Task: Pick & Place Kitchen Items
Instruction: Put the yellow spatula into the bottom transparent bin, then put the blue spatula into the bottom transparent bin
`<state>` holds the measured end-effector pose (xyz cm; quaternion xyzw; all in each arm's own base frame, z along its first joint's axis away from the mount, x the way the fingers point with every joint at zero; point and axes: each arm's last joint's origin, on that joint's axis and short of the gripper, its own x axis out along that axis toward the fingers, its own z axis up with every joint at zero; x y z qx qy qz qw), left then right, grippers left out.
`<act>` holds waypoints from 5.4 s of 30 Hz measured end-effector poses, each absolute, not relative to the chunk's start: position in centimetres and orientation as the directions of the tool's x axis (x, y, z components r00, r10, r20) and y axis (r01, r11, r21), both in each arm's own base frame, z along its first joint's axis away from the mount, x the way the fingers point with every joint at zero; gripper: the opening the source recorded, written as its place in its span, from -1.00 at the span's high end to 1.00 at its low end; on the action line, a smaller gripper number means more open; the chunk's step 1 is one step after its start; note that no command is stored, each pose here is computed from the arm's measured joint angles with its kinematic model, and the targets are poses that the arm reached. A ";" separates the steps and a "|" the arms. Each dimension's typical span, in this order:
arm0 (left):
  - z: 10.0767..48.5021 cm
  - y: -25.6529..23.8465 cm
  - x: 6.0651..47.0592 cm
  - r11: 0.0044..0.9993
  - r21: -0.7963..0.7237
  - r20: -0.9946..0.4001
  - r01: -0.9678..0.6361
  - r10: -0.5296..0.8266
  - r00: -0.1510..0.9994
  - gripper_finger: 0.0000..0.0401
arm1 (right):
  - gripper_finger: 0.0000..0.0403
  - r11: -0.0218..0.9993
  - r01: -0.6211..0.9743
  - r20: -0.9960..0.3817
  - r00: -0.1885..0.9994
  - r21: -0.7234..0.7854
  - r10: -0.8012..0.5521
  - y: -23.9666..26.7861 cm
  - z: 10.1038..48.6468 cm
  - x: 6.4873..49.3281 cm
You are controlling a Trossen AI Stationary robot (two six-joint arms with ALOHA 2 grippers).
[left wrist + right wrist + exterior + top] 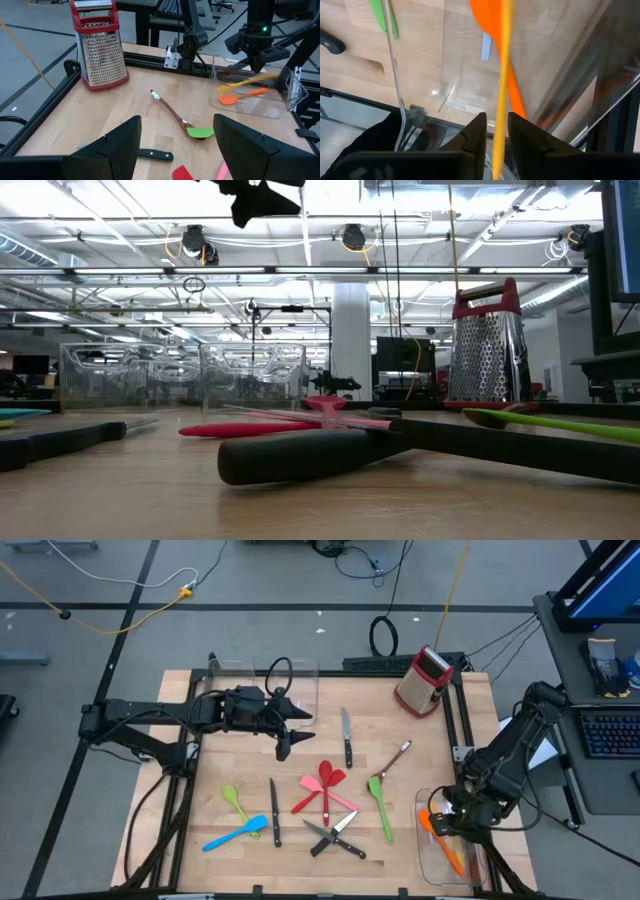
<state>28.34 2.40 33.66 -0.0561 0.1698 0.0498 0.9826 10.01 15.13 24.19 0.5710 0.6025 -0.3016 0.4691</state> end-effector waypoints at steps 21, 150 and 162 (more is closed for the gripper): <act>33.7 2.4 28.3 0.986 -0.114 -0.339 -0.124 0.078 0.938 -0.26 | 0.94 0.228 0.919 -0.885 0.205 0.320 0.417 15.6 24.5 10.6; 17.3 -21.3 19.3 0.913 0.019 -0.999 -0.407 0.037 0.037 -0.26 | 1.00 0.993 -0.077 0.074 0.995 0.087 0.071 4.1 36.9 5.6; 13.8 -20.3 18.5 0.892 -0.053 -0.997 -0.448 -0.021 0.076 -0.26 | 1.00 0.991 -0.078 0.074 0.995 0.106 0.071 4.1 36.9 5.6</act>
